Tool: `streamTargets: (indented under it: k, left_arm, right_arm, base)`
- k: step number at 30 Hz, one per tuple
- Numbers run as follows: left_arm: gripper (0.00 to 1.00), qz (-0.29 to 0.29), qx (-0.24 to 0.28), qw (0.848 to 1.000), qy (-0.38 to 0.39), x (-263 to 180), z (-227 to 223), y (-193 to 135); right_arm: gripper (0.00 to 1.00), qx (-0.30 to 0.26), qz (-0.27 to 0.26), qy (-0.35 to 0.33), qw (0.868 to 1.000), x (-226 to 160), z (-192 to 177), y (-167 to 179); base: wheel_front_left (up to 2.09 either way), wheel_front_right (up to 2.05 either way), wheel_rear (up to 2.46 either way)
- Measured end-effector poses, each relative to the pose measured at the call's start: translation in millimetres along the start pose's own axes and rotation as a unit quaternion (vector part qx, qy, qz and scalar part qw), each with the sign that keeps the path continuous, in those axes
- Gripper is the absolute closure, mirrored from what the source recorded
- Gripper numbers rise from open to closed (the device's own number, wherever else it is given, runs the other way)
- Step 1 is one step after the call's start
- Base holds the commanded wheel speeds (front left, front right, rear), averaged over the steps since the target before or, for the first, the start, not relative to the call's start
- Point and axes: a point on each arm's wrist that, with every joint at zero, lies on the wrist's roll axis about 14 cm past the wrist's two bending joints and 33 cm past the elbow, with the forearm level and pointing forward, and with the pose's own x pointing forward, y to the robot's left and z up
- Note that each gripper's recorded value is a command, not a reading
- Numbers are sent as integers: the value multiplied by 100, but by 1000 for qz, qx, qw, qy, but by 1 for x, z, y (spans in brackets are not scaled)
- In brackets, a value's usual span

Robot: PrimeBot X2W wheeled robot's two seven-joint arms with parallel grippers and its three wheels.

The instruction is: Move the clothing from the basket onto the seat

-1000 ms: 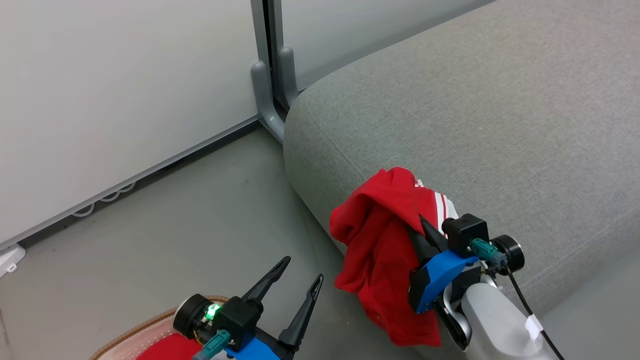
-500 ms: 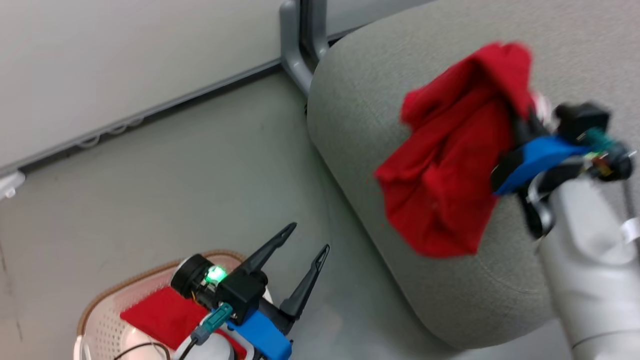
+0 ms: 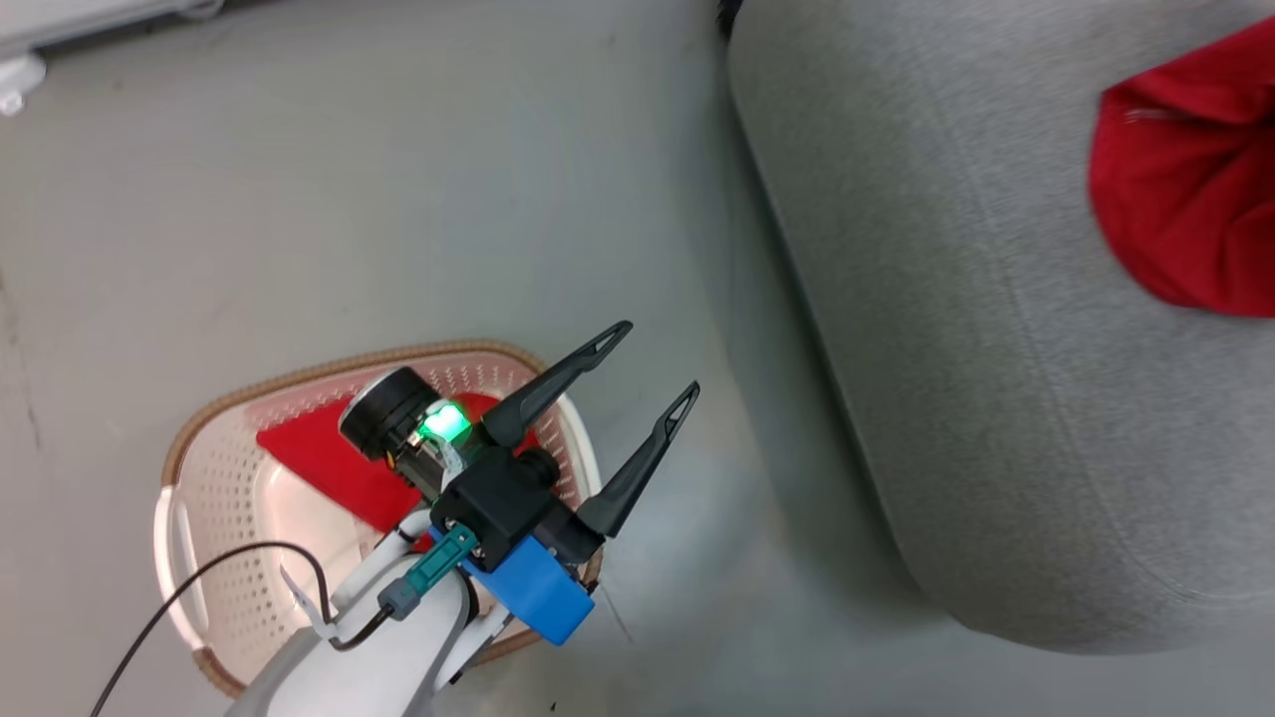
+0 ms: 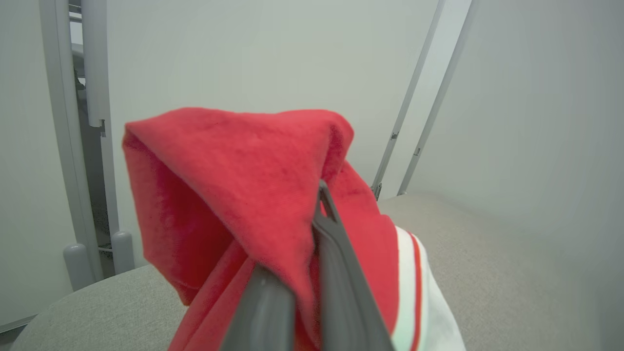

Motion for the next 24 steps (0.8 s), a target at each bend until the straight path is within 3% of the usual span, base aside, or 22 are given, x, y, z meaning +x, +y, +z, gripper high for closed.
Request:
streamTargets:
  k: [5,11,18,19,20,21,24]
  left_arm:
    - [0,19,-8,1000,8,-5,-17,21]
    - [0,41,-15,999,25,-16,-34,35]
    - [0,46,-11,999,22,-17,-28,37]
    - [0,47,-10,999,21,-16,-26,37]
    - [0,47,-8,999,19,-16,-23,37]
    - [0,48,-7,999,17,-16,-20,37]
    - [0,53,-7,999,9,-15,-10,33]
  right_arm:
    - [100,3,-5,49,999,6,-52,20]
    - [100,22,4,132,991,-17,-127,54]
    - [100,36,-2,142,989,-31,-140,55]
    - [76,35,0,146,989,-34,-142,54]
    - [29,35,0,146,989,-35,-141,54]
    - [0,33,3,144,989,-36,-140,54]
    - [0,28,15,138,990,-40,-132,54]
  base:
    - [0,0,0]
    - [0,0,0]
    - [0,0,0]
    - [0,0,0]
    - [0,0,0]
    - [0,0,0]
    - [0,0,0]
